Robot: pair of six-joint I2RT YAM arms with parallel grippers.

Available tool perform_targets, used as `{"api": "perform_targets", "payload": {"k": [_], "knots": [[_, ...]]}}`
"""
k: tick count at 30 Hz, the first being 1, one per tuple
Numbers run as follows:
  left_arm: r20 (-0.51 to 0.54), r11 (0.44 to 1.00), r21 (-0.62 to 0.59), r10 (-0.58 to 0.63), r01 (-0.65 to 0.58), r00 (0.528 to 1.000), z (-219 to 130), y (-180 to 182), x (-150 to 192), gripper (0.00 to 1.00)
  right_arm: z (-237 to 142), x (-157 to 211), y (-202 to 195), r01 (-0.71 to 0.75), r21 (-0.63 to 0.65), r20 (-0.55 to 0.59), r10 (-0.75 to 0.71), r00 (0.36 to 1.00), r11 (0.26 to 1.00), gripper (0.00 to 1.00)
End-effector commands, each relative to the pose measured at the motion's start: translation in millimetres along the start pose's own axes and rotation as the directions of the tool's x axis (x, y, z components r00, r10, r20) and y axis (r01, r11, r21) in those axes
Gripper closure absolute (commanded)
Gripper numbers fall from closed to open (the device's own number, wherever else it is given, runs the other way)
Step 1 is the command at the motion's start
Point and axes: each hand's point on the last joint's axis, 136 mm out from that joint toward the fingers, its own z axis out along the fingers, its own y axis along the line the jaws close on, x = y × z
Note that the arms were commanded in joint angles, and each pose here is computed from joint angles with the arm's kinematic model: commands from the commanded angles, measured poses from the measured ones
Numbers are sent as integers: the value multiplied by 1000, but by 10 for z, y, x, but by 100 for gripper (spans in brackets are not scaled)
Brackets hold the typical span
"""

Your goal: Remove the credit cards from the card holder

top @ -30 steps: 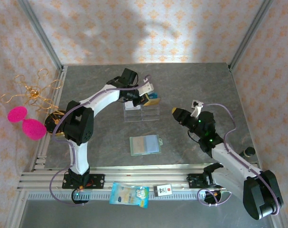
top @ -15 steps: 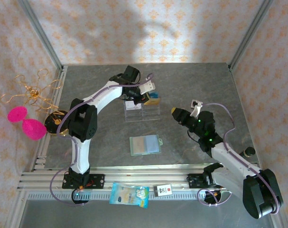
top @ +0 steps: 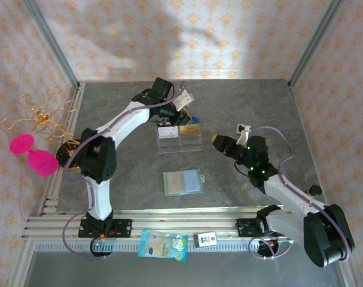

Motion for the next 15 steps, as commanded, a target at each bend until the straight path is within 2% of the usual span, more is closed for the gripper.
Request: {"api": "perform_targets", "payload": {"k": [1,4,6,7,8,9,11,12,14,15], "knots": [[300,999,30,-45,38,953,-569,-301,-689,69,62,86,80,73,9,-35,-73,997,997,50],[464,989,100,-143,109,874,-783,-656,-725,65,161,384,111,136,33,-121,-131,984,990,49],[535,974,133,-227,185,814,-889,-819,-625,61,224,620,129,167,35,-186,-158,970,985,49],[558,954,131,-295,269,776,-895,-811,-499,61,257,760,143,196,37,-223,-183,957,980,50],[577,932,148,-352,330,737,-938,-840,-399,60,291,894,152,234,45,-258,-215,942,971,49],[572,913,167,-398,373,718,-930,-882,-235,61,319,1007,171,273,48,-285,-248,926,961,50],[567,846,169,-504,506,652,-937,-882,131,61,388,1274,221,361,48,-355,-322,878,931,50],[565,828,177,-528,531,634,-948,-925,265,61,423,1351,245,395,46,-373,-351,859,917,51],[582,760,163,-589,629,561,-989,-929,563,60,488,1548,300,458,34,-417,-404,814,888,51],[593,745,168,-599,645,538,-1023,-947,642,60,514,1619,325,482,30,-433,-424,796,876,52]]}}
